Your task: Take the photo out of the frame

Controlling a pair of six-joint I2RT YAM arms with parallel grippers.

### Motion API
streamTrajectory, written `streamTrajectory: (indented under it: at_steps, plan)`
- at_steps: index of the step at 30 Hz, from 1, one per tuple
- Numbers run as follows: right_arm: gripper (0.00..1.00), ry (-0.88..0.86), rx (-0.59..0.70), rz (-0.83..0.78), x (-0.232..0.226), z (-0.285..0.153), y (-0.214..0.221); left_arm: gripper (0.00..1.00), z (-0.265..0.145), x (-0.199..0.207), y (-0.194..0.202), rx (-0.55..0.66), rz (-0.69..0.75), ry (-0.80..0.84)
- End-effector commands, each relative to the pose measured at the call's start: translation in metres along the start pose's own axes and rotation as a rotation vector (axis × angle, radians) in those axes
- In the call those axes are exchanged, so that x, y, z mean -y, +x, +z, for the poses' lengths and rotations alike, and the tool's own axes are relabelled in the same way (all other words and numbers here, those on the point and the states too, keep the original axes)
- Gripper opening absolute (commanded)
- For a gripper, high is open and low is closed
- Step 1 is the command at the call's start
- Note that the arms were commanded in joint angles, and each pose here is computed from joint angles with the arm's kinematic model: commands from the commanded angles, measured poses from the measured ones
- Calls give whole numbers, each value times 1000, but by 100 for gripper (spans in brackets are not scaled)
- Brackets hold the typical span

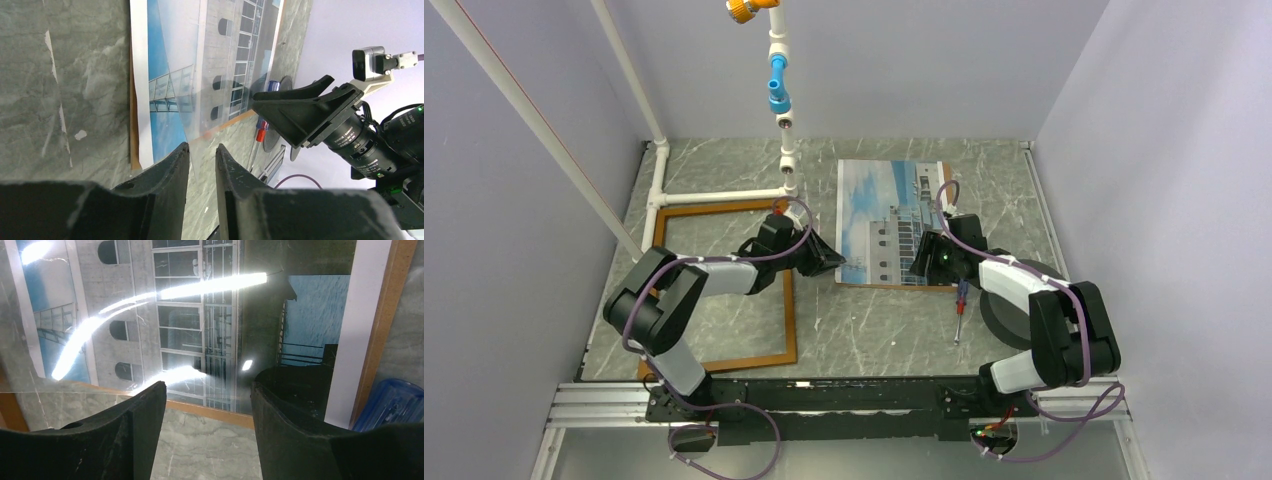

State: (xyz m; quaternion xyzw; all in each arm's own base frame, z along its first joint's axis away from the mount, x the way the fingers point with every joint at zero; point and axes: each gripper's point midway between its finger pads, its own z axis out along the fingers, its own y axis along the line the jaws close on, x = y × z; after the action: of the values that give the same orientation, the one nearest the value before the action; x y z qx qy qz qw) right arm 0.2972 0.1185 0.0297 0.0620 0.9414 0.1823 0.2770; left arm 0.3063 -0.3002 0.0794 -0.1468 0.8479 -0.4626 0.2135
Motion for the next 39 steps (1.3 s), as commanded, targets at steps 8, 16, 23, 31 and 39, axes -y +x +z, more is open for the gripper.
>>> streamTrajectory:
  at_steps: [8,16,23,31,39]
  plan:
    - [72,-30,-31,-25,-4,-1,9,5,10,28,-4,-30,5,105]
    - [84,62,132,-286,-39,-22,-16,0,11,21,0,-77,-11,50]
    - [100,127,369,-621,-105,-52,-26,0,8,27,2,-117,-16,32]
    - [87,216,514,-1060,-151,-60,-2,0,3,31,1,-124,-30,38]
    - [73,376,540,-1222,-159,-31,12,0,0,32,0,-123,-36,44]
